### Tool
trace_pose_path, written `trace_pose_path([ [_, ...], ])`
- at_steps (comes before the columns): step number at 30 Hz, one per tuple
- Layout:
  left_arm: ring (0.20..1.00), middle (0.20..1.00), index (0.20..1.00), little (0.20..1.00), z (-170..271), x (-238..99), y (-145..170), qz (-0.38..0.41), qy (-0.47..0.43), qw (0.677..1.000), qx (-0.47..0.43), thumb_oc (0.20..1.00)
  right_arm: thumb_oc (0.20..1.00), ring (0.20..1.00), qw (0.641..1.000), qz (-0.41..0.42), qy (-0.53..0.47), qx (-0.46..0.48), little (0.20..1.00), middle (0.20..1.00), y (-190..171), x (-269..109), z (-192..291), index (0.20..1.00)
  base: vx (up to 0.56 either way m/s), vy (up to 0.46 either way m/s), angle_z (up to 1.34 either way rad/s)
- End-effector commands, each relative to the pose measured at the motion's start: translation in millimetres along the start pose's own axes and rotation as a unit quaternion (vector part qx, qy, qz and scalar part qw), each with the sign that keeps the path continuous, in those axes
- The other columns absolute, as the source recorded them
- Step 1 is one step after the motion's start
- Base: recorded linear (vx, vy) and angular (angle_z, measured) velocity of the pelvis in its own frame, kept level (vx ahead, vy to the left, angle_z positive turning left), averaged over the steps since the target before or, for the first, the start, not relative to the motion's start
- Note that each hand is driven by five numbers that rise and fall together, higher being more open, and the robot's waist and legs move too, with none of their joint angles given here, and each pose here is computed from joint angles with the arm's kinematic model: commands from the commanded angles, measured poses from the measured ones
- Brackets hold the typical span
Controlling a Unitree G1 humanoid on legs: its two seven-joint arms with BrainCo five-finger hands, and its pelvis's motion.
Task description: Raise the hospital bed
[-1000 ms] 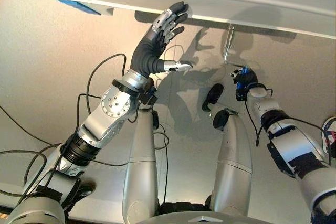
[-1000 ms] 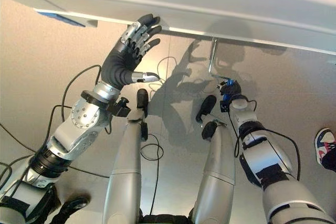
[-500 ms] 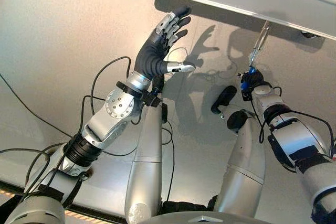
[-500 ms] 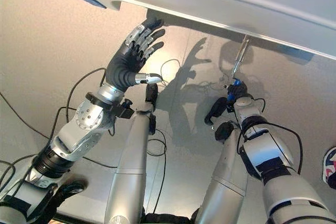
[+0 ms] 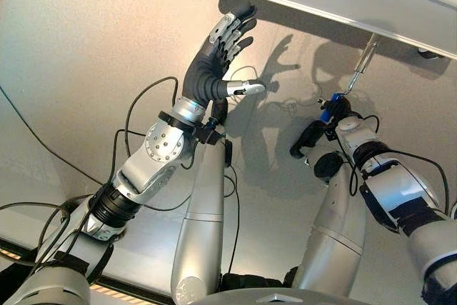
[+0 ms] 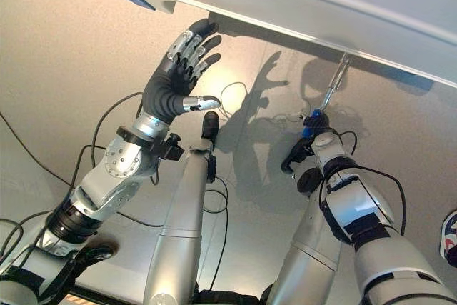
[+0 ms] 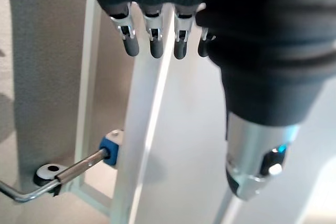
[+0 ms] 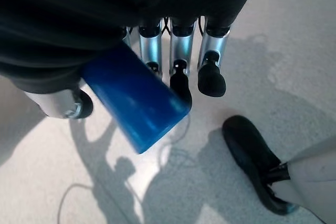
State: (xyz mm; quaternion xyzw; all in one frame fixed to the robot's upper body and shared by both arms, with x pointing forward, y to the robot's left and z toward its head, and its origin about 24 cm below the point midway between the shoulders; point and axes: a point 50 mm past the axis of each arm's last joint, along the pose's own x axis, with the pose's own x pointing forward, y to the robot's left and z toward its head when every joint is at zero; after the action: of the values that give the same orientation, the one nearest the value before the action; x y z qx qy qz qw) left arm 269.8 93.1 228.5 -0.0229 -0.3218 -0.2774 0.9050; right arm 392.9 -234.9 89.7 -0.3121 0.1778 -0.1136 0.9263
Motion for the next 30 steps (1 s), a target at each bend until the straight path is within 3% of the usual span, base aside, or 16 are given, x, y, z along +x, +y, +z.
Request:
trace_pose_path([
  [1,1.000,1.000,1.000,1.000,37.8,-0.6,-28.8,-0.036,-0.112,0.992,-0.043,1.000,0.200,0.200,0.989,0.052,-0.106,-0.086,0.200,0.200,38.9,-9.6,55.4,0.200,0.02,0.076,0.17],
  [12,1.000,1.000,1.000,1.000,37.3,-7.3,-21.8,-0.013,-0.111,0.993,-0.040,1.000,0.200,0.200,0.967,0.134,-0.210,-0.060,0.200,0.200,85.5,-34.9,97.4,0.200,0.01,0.053,0.02],
  [18,1.000,1.000,1.000,1.000,33.9,-12.5,-17.6,-0.002,-0.102,0.994,-0.035,1.000,0.200,0.200,0.941,0.183,-0.283,0.009,0.200,0.200,101.7,-57.6,118.5,0.200,0.00,0.042,-0.03],
  [24,1.000,1.000,1.000,1.000,27.6,-20.5,-7.0,0.011,-0.082,0.997,-0.005,1.000,0.200,0.200,0.881,0.252,-0.380,0.127,0.200,0.200,98.8,-94.9,133.6,0.200,-0.01,0.042,-0.09],
  [30,1.000,1.000,1.000,1.000,27.2,-22.0,-4.3,0.002,-0.080,0.997,0.016,1.000,0.200,0.200,0.835,0.277,-0.441,0.178,0.200,0.200,86.2,-119.0,144.7,0.200,-0.03,0.014,-0.10],
])
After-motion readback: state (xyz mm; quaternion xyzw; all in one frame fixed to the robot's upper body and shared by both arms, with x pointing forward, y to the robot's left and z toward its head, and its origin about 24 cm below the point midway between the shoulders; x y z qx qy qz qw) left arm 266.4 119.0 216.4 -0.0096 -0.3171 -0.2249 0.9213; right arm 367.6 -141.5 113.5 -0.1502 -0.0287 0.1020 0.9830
